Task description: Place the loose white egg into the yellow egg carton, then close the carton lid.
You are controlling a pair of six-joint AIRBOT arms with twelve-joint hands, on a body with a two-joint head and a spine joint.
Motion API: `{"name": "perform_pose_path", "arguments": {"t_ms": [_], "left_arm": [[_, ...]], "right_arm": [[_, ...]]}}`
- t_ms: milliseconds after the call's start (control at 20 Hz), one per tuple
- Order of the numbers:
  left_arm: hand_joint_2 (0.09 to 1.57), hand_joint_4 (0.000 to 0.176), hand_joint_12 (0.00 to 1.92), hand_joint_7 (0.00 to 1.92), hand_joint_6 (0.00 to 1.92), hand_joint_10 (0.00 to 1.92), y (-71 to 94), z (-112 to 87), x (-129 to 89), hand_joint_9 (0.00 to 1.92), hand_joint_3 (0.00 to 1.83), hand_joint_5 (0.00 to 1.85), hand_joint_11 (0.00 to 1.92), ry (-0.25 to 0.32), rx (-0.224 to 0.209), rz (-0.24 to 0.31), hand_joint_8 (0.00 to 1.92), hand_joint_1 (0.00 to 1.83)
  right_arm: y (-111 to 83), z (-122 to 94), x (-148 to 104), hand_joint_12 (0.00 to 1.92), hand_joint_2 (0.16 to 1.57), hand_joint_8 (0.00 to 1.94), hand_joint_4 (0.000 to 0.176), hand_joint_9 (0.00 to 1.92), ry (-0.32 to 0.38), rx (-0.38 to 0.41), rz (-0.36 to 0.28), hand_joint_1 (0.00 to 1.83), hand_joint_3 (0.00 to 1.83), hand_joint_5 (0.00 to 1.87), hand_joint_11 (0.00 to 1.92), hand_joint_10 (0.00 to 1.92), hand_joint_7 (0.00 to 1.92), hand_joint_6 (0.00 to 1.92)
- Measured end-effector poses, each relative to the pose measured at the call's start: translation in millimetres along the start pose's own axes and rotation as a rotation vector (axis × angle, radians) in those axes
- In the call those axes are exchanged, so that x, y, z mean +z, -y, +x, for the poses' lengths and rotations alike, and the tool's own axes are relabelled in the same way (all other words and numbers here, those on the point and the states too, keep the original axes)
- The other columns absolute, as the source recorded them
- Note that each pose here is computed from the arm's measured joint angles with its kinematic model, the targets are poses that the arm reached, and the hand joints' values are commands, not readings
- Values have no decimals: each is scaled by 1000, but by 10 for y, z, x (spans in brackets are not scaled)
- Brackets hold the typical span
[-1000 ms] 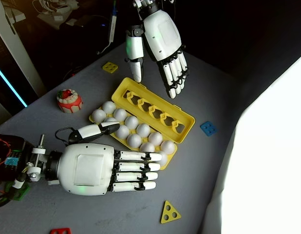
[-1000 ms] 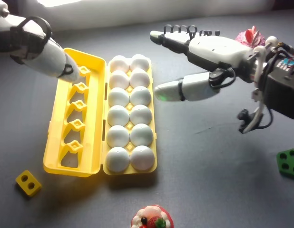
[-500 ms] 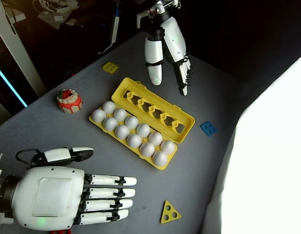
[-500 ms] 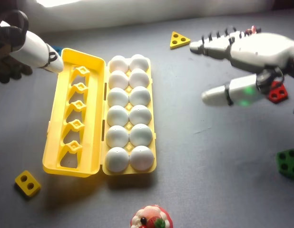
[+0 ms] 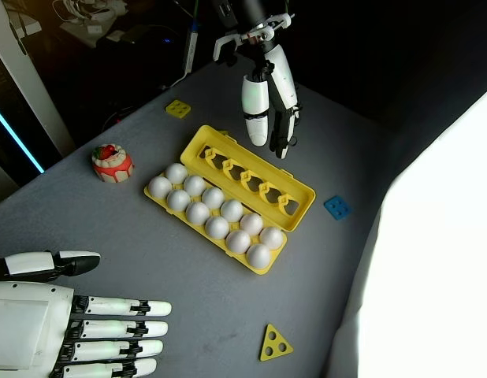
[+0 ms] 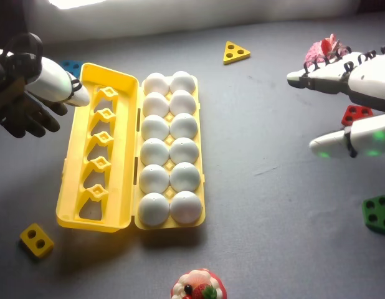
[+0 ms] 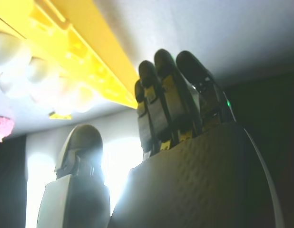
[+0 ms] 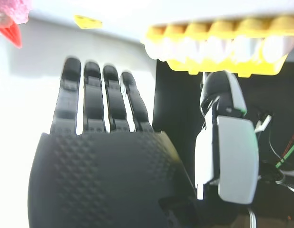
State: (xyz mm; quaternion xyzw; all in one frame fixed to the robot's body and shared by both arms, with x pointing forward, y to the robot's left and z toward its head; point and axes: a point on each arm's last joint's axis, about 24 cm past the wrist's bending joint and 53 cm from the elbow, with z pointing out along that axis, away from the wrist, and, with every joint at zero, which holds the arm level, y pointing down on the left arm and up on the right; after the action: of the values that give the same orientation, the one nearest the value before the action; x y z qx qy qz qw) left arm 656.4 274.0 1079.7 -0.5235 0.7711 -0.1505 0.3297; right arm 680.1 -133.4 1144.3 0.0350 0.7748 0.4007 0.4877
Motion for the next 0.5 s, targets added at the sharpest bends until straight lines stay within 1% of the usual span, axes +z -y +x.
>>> {"name": "perform_pose_path", "arguments": {"t_ms": [50,100,200,250,400,450,500], "left_arm": [[1337,0,1334,568,13,117,-26,-6,28,475,0,435,0,6,-4,-5,14,256],[1332,0,1333,569,16,124,-58,5,55,481,0,445,0,6,-11,-14,13,294],[1340,0,1286,561,13,126,-76,30,91,464,2,447,0,1,-19,-18,7,270],[1343,0,1294,559,13,130,-67,52,117,462,3,449,0,-2,-11,-12,5,264],[1336,0,1294,562,17,134,-91,68,177,457,0,463,0,-7,-17,-12,6,296],[1336,0,1199,549,7,126,-123,80,193,426,0,444,0,-11,-28,-16,2,287],[1336,0,1220,547,6,129,-149,94,223,425,0,442,0,-11,-36,-22,2,286]], "right_arm": [[8,-14,-21,356,1090,1,0,100,1,-3,3,401,1,74,0,7,86,0],[9,-41,-42,396,1090,1,0,99,7,-2,3,413,1,69,0,6,86,2],[-9,-73,-56,537,1081,6,0,122,19,-3,-7,420,0,83,0,14,120,6],[-13,-63,-60,554,1083,5,0,121,20,-3,-11,404,0,77,0,13,123,3],[-22,-10,-61,503,1089,3,0,119,7,-5,-10,405,1,68,0,10,129,1],[-34,-7,-62,456,1084,4,0,118,7,-3,-13,414,0,69,0,8,115,1],[-51,3,-61,444,1082,6,0,120,7,0,-17,415,0,75,0,8,117,4]]}}
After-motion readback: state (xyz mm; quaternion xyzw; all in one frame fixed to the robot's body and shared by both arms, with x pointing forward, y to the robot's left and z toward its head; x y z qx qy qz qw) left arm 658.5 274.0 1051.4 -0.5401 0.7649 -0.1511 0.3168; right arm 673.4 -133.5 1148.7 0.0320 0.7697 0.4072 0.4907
